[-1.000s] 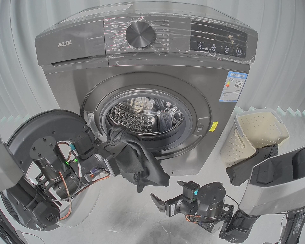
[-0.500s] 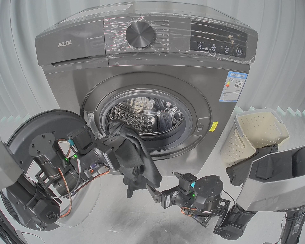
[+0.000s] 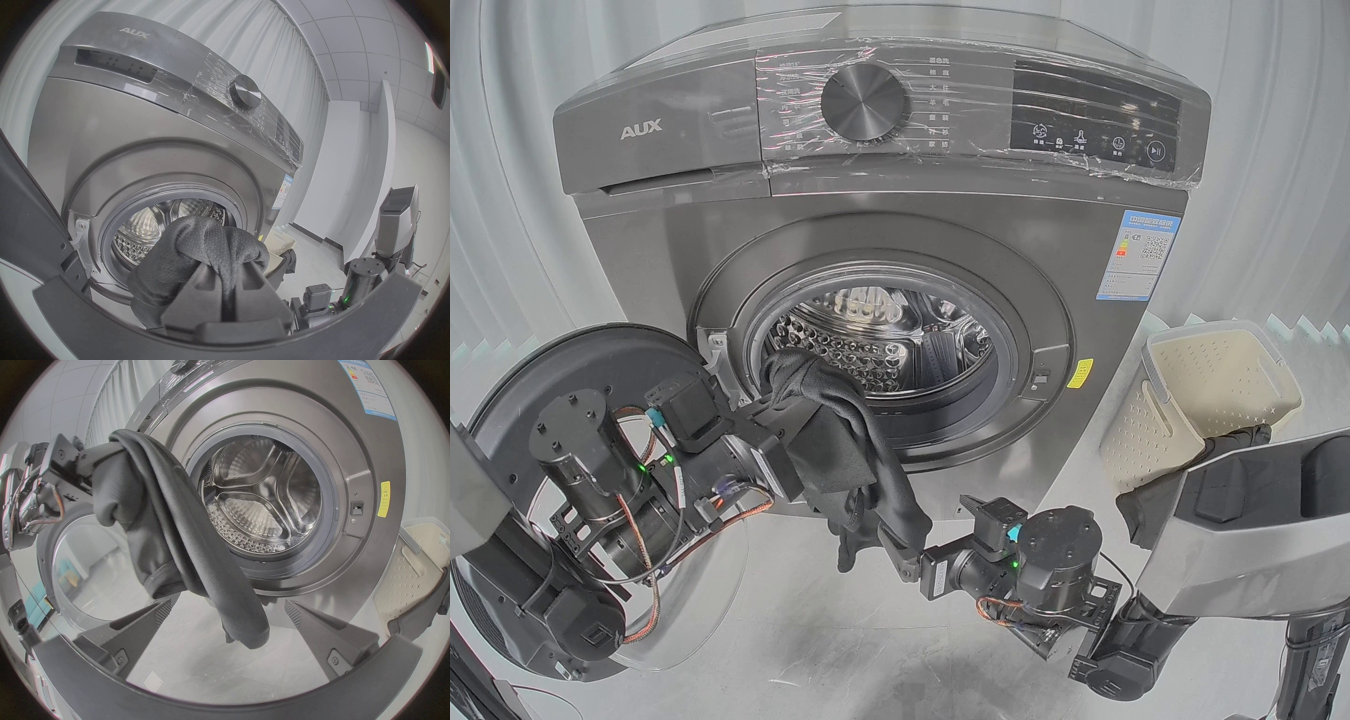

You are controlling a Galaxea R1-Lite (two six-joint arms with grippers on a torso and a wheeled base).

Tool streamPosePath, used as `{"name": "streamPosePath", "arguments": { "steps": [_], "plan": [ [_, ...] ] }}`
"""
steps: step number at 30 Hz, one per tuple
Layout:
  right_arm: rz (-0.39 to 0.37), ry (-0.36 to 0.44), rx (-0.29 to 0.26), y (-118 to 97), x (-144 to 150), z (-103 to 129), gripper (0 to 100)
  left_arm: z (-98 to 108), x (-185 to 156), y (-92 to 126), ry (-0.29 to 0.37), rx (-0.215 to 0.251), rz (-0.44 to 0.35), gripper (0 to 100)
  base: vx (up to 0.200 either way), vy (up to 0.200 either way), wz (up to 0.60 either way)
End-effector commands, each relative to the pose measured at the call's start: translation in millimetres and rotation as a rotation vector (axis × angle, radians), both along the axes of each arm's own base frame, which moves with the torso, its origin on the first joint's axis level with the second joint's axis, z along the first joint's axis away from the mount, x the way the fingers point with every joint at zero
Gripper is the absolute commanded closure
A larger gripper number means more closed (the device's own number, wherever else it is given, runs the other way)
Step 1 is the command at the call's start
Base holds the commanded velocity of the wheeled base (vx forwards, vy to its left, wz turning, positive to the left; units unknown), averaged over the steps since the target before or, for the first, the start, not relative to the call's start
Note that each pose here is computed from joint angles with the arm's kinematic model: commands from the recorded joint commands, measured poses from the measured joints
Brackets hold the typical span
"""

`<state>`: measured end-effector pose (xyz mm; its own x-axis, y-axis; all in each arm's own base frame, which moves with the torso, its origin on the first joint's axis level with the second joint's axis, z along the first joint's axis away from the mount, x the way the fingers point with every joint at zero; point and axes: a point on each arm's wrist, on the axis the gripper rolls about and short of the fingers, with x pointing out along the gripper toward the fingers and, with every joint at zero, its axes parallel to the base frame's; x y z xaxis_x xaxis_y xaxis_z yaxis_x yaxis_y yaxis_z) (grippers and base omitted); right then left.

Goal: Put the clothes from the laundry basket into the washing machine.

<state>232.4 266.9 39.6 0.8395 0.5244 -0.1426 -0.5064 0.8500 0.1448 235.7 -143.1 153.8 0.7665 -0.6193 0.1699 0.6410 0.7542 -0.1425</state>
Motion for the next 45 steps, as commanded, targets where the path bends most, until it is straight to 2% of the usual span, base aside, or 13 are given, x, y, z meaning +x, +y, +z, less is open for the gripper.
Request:
{"name": "streamPosePath", "arguments": {
  "steps": [1,8,9,13,29,30,45],
  "plan": [
    [-0.042,-0.015,0.001,1.2,21.5,-8.3,0,2.2,-2.4,0.9,-0.006,-0.004,-0.002,100,0.0,0.0,0.0],
    [-0.082,-0.045,0.024,-1.1,43.2,-7.5,0,2.9,-4.0,1.3,-0.006,-0.005,-0.005,100,0.0,0.0,0.0],
    [-0.084,-0.049,0.028,-0.1,44.9,-7.9,100,4.6,-5.1,1.5,-0.011,-0.009,-0.009,100,0.0,0.0,0.0],
    [-0.076,-0.065,0.036,3.4,45.9,-5.2,100,5.1,-7.4,-1.0,0.008,-0.035,-0.027,100,0.0,0.0,0.0],
    [-0.044,-0.068,0.043,10.8,37.2,-5.5,100,2.9,-7.5,-0.5,0.019,-0.033,-0.027,100,0.0,0.0,0.0],
    [-0.045,-0.068,0.043,10.4,37.6,-5.5,0,3.3,-7.3,-0.6,0.017,-0.034,-0.027,100,0.0,0.0,0.0],
    [-0.039,-0.066,0.039,15.6,38.4,-10.4,0,3.8,-8.4,-0.9,0.016,-0.035,-0.029,100,0.0,0.0,0.0]
  ]
}}
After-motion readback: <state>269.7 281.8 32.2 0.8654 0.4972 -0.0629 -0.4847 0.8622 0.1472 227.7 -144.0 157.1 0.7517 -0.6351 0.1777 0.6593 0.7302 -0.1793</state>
